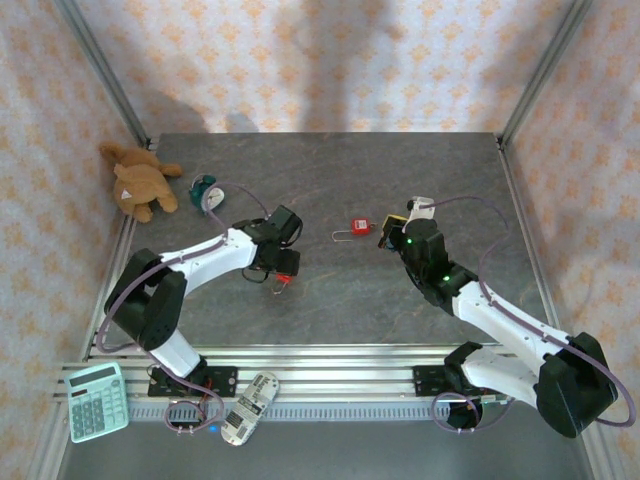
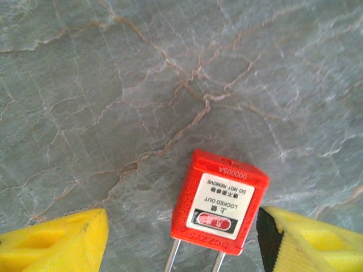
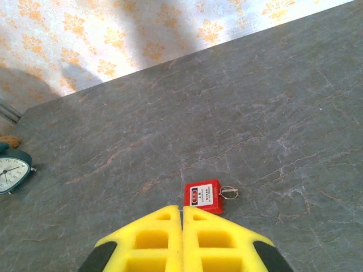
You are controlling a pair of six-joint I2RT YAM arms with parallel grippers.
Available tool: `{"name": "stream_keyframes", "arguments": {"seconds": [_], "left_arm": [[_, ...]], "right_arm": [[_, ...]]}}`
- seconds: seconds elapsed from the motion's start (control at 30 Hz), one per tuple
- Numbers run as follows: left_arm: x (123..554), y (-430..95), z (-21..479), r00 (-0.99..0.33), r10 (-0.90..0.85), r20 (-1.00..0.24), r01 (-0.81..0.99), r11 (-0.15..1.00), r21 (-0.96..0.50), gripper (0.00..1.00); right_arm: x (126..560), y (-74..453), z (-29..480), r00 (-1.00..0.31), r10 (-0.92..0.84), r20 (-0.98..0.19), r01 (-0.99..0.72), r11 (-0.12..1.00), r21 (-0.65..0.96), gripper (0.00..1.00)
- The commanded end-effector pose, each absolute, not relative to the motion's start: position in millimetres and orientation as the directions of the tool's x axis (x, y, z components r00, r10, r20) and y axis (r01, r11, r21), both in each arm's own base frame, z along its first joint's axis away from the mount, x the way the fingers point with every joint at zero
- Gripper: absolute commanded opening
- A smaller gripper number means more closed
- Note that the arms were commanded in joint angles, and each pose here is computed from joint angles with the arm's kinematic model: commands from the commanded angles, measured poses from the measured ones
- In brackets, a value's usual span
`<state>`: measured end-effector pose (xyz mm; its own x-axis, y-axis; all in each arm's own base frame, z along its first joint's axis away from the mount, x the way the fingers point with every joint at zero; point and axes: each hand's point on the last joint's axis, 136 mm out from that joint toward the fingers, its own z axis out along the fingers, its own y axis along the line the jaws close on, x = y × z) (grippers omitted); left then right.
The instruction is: Unlock with the key
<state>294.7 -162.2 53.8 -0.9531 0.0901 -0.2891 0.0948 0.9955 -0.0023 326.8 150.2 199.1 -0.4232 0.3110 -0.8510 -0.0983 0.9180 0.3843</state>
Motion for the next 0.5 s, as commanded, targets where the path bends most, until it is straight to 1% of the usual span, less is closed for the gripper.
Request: {"name": "stream_keyframes", "arguments": {"seconds": [0.0, 0.17, 0.27, 0.37, 0.47], "left_arm": [[283.8, -162.5, 55.5, -0.955, 0.213, -0.206, 0.207, 0.977, 0.054, 0.7], [282.1, -176.4, 54.0, -0.946, 0.278, -0.169, 0.274, 0.961, 0.045, 0.69], [282.5, -177.8, 47.7, -0.948, 0.282, -0.149, 0.278, 0.959, 0.052, 0.68], [285.3, -167.9, 41.7, -0.949, 0.285, -0.138, 0.271, 0.956, 0.116, 0.67], [281.8, -169.8, 35.7, -0.952, 0.281, -0.121, 0.269, 0.958, 0.102, 0.65]], "right_arm": [[330.0, 148.0, 212.6, -0.387, 0.314, -0.867, -0.098, 0.921, 0.377, 0.04], [331.1, 148.2, 209.9, -0.387, 0.311, -0.868, -0.095, 0.923, 0.373, 0.04], [331.8, 149.5, 209.8, -0.392, 0.301, -0.869, -0.1, 0.925, 0.366, 0.04], [331.4, 147.8, 209.5, -0.387, 0.301, -0.872, -0.096, 0.927, 0.362, 0.04], [331.8, 148.6, 208.5, -0.39, 0.297, -0.871, -0.098, 0.928, 0.36, 0.04]]}}
